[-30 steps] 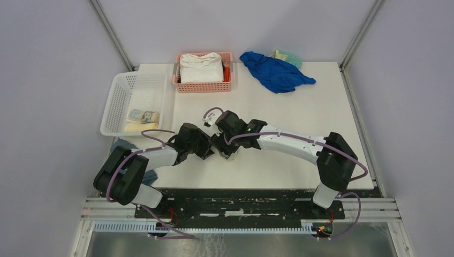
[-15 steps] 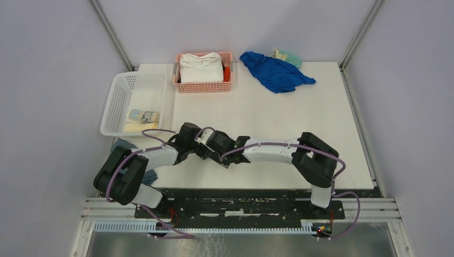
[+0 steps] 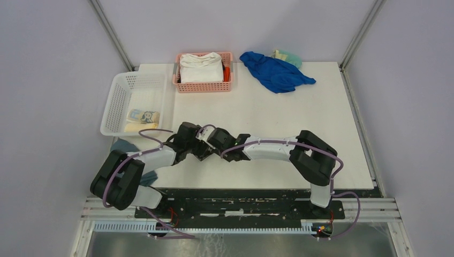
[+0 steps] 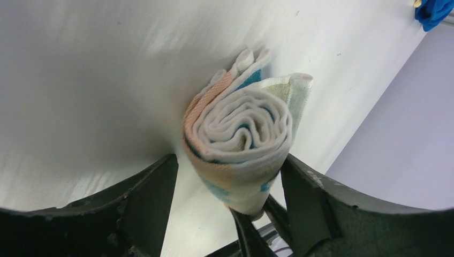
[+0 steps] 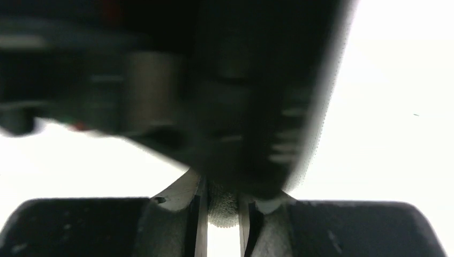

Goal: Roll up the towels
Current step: Roll the towel at the center of the board.

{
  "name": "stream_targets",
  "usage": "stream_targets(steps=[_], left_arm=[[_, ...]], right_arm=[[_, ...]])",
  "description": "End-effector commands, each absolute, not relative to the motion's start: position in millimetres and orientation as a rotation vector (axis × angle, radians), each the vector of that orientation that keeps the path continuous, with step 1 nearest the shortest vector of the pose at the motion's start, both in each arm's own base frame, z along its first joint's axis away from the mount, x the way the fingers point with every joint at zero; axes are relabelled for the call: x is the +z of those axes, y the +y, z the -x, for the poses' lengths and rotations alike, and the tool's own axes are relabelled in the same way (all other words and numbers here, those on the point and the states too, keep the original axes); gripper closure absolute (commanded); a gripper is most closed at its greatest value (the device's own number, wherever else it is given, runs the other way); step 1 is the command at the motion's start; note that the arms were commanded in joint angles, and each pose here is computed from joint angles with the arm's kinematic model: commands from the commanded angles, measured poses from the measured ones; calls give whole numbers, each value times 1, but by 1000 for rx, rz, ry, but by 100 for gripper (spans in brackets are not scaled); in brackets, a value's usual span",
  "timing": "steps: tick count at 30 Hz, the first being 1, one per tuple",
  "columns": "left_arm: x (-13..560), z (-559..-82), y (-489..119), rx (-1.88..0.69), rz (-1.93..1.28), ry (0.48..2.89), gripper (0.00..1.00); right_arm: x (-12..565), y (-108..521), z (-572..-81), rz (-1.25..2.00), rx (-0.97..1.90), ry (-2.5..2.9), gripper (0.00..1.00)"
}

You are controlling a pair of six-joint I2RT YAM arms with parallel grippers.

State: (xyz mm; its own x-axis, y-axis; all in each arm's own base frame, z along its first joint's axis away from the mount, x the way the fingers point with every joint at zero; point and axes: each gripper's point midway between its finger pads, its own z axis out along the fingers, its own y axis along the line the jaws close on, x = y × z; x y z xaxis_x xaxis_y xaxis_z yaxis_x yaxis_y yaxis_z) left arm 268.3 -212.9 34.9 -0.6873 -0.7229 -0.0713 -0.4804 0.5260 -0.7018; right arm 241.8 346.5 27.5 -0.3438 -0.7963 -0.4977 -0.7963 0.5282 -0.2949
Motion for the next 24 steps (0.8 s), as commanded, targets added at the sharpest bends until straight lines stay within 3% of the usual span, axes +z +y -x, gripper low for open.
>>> stream_targets(steps=[1, 14, 24], left_arm=[[33, -261, -187, -815, 976, 2400, 21], [61, -253, -194, -1019, 935, 2300, 17], [51, -251, -201, -1080, 972, 2306, 24]], right_arm=[[-3, 338, -205, 1372, 304, 2432, 78], [17, 367, -204, 1155, 1091, 2646, 80], [12, 368, -219, 816, 1514, 2768, 81]])
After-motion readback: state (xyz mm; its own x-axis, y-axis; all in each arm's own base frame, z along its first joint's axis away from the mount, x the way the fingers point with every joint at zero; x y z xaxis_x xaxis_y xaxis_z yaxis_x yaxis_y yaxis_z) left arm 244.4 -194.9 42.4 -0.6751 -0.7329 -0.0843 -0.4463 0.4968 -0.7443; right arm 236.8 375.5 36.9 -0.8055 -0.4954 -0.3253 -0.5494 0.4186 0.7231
